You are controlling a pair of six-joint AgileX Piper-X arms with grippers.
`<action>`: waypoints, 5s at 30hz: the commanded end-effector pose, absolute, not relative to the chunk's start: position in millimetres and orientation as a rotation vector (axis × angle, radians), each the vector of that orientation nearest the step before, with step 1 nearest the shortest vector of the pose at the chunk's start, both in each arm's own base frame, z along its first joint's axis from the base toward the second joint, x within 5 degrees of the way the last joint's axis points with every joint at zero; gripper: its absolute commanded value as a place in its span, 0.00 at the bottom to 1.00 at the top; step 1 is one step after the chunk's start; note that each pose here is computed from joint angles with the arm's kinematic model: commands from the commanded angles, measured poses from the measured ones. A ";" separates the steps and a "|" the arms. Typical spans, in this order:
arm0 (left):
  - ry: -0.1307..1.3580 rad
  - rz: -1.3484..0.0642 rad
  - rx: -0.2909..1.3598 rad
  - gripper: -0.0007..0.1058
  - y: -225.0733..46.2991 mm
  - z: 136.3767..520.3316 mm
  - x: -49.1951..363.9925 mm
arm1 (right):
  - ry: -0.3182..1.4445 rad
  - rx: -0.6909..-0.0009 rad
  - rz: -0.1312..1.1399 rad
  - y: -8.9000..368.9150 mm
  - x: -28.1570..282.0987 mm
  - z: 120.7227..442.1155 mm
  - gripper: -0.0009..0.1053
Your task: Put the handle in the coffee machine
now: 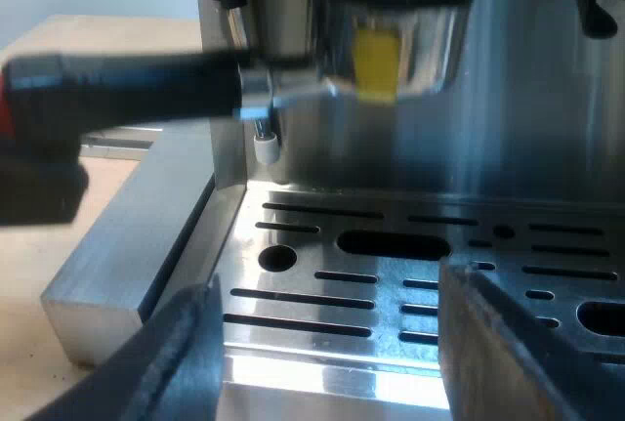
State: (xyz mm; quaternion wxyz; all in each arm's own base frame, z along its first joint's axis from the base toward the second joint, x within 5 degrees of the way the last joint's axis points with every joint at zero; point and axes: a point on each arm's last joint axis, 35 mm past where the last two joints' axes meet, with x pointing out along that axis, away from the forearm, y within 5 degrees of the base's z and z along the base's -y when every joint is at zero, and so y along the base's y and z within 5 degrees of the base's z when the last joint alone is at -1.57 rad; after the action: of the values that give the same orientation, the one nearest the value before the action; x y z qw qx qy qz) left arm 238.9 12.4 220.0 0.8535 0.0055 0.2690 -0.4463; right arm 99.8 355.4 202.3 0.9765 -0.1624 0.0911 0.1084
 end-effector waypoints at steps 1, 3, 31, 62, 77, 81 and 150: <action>0.486 -0.983 0.020 0.01 10.9 231.1 243.4 | 0.180 -0.335 0.207 354.5 102.6 202.9 0.49; 0.483 -0.982 0.022 0.01 10.9 231.4 243.7 | 0.180 -0.335 0.207 354.5 102.6 202.9 0.49; 0.389 -1.063 -0.029 0.01 10.2 254.4 251.3 | 0.193 -0.362 0.180 350.4 111.0 200.6 0.49; 0.307 -1.123 -0.008 0.01 8.4 265.3 246.4 | 0.208 -0.349 0.300 343.2 170.9 165.9 0.39; 0.323 -1.097 0.006 0.01 9.0 264.5 247.1 | 0.050 -0.253 0.189 347.3 228.5 156.3 0.26; 0.325 -1.093 0.008 0.01 9.0 264.4 247.2 | 0.037 -0.249 0.158 354.5 242.6 157.3 0.26; 0.590 -0.703 0.100 0.02 34.5 309.9 262.9 | -0.208 -0.166 -0.011 365.3 267.0 212.9 0.26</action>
State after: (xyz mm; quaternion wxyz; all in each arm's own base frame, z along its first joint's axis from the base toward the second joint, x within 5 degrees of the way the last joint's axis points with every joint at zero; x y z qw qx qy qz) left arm 265.0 35.4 306.3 0.8945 0.0459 0.2825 -0.3434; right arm 265.9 368.7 166.8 0.9856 -0.1619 -0.0482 -0.0012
